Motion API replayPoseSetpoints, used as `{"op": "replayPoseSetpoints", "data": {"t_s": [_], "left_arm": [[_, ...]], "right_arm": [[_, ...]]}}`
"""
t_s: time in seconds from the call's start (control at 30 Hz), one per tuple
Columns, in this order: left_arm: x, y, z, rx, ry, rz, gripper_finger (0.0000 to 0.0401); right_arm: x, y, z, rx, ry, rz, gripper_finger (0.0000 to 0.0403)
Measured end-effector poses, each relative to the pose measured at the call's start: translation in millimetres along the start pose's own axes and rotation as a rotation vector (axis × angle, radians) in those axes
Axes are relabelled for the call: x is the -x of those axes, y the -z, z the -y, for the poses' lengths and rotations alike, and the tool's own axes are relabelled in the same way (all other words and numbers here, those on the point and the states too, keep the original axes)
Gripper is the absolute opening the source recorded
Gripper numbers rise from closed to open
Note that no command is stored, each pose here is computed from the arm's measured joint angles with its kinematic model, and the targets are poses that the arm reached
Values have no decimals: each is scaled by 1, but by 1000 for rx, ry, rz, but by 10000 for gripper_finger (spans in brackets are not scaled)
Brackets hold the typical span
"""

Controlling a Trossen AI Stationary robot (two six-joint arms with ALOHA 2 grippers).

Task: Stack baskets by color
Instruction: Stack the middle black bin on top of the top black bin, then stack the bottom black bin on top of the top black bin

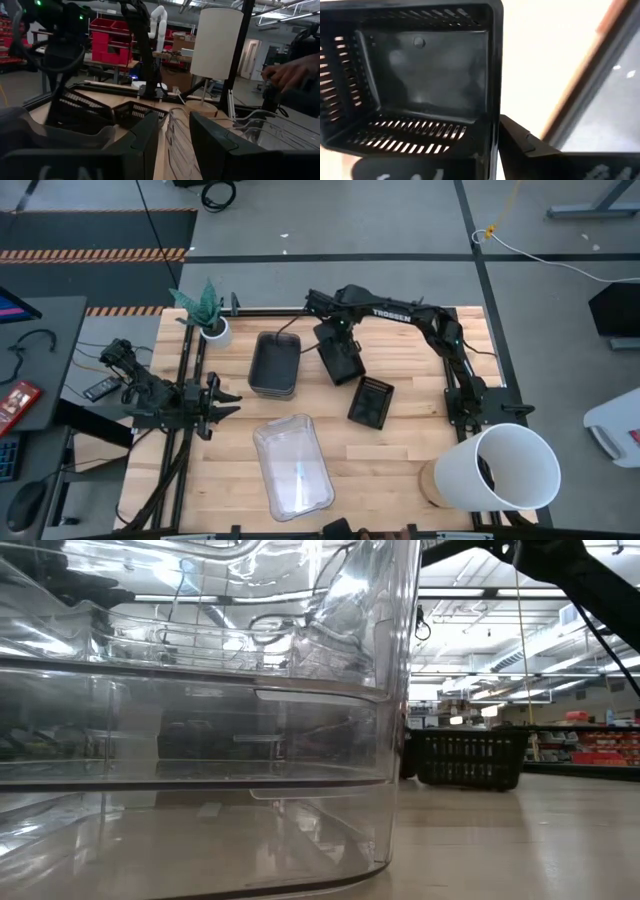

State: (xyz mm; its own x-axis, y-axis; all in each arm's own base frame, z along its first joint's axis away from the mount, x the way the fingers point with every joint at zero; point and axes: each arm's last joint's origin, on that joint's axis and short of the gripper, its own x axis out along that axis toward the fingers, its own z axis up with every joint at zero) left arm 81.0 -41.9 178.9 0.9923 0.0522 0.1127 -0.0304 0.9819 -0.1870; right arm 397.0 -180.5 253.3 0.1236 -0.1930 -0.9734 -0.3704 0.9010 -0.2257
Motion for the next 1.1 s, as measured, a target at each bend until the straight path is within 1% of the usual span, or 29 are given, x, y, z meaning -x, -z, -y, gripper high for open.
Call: {"op": "replayPoseSetpoints", "data": {"t_s": [0.17, 0.27, 0.5, 0.67, 0.73, 0.8, 0.87, 0.97, 1.03, 1.1], "left_arm": [[0, 0, 0, 0, 0, 0, 117], [0, 0, 0, -1, 0, 0, 117], [0, 0, 0, -1, 0, 0, 117], [0, 0, 0, -3, 0, 0, 117], [0, 0, 0, -3, 0, 0, 117], [0, 0, 0, -3, 0, 0, 117], [0, 0, 0, -3, 0, 0, 117], [0, 0, 0, -3, 0, 0, 117], [0, 0, 0, -3, 0, 0, 117], [0, 0, 0, -2, 0, 0, 117]], "right_arm": [[-8, 0, -8, -48, -73, -1, 59], [-12, 0, -13, -55, -105, -8, 75], [-14, -1, -14, -119, -126, 2, 115], [1, -3, -9, -184, -105, 26, 139], [10, -5, -5, -240, -81, 48, 147], [19, -6, -2, -329, -42, 59, 153], [28, -8, -3, -427, -24, 40, 159], [38, -11, -15, -520, -67, -5, 162], [39, -14, -27, -560, -99, -52, 162], [38, -19, -36, -579, -100, -79, 161]]}}
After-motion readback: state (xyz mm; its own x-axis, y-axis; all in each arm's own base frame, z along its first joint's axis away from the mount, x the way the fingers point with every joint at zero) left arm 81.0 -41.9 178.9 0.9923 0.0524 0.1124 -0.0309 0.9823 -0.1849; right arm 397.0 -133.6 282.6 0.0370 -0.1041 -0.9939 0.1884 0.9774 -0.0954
